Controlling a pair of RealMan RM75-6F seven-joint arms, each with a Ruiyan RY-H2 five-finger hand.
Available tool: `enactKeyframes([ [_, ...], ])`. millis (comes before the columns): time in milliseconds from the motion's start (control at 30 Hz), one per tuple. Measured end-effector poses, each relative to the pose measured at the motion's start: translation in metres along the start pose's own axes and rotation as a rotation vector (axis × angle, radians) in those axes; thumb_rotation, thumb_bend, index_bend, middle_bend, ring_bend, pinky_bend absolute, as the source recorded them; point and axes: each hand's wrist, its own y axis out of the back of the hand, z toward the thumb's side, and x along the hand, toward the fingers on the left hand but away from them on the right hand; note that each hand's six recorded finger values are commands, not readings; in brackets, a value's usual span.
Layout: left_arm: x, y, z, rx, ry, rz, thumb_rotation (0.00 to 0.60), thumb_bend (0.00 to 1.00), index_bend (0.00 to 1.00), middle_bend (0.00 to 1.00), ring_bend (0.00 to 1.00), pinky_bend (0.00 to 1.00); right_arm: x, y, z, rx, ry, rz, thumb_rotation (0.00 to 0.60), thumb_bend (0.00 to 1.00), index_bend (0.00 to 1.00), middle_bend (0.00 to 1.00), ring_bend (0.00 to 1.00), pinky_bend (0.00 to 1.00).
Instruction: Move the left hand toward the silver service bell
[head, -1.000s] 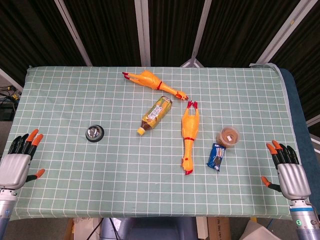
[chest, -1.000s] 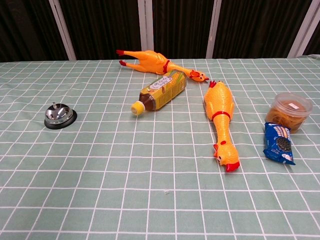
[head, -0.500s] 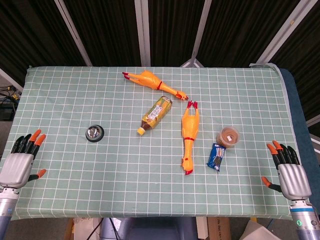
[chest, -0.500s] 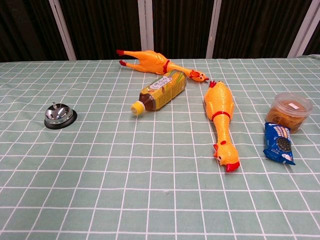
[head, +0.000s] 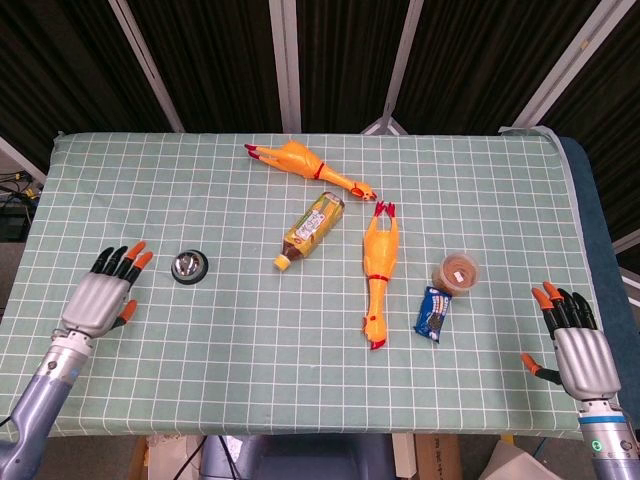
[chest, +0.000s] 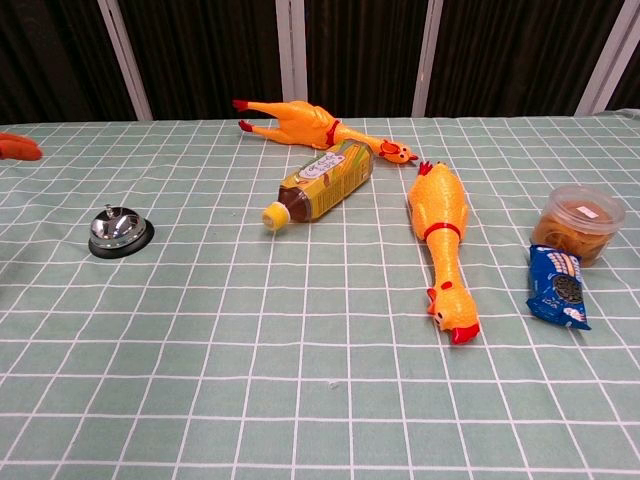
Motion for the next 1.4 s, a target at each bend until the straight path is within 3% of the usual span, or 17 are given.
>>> enactKeyframes([
  [367,0.040,-0.018,0.035,0.034,-0.023,-0.068,0.600,0.60,0.00,0.00,0.00,0.00,0.000,0.001,-0.001,-0.011,0.000,0.003,0.600,0.25,0.00,0.00,0.00,0.00],
  [967,0.052,-0.064,0.035,0.069,0.010,-0.225,0.600,0.61,0.00,0.00,0.00,0.00,0.001,0.001,0.000,-0.037,-0.002,0.006,0.600,0.25,0.00,0.00,0.00,0.00],
  [1100,0.055,-0.051,0.037,0.052,0.009,-0.175,0.600,0.61,0.00,0.00,0.00,0.00,0.001,0.001,0.000,-0.036,0.001,0.006,0.600,0.25,0.00,0.00,0.00,0.00],
  [1267,0.057,-0.014,0.041,0.011,-0.006,-0.047,0.600,0.60,0.00,0.00,0.00,0.00,0.001,0.002,0.000,-0.036,0.002,0.003,0.600,0.25,0.00,0.00,0.00,0.00],
  [1400,0.056,0.017,0.043,-0.041,-0.013,0.043,0.600,0.48,0.00,0.00,0.00,0.00,0.001,0.002,0.000,-0.035,0.002,0.003,0.600,0.25,0.00,0.00,0.00,0.00],
])
